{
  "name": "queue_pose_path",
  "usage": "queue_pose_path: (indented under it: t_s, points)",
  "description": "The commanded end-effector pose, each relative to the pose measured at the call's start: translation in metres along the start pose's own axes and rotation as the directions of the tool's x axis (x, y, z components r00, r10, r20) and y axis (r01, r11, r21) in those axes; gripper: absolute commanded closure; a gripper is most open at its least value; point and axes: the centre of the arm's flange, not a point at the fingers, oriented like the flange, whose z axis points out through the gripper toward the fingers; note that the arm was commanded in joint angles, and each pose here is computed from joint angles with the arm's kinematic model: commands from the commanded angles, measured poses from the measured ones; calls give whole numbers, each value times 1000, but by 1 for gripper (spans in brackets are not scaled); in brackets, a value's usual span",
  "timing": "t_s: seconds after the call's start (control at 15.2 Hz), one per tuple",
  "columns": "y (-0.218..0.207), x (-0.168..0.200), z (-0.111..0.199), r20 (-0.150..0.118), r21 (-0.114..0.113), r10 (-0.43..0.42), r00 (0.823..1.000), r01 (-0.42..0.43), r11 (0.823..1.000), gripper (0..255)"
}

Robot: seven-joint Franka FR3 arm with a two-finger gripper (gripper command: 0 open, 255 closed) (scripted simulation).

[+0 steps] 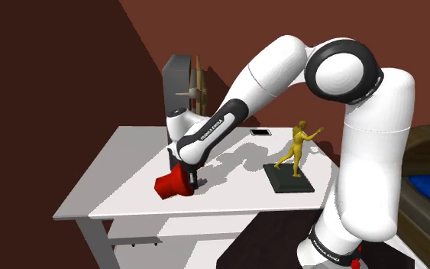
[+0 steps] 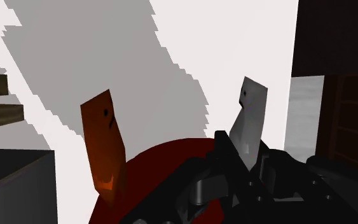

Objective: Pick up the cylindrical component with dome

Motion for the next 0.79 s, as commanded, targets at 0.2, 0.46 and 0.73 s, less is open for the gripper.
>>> queue_pose_path:
  t_s: [0.2, 0.46, 0.73]
  points:
    - [0, -5, -28, -1, -1, 0, 1000, 0, 1000, 255]
    - [0, -9, -48, -1, -1, 0, 1000, 0, 1000, 255]
    - [0, -11, -60, -1, -1, 0, 1000, 0, 1000, 255]
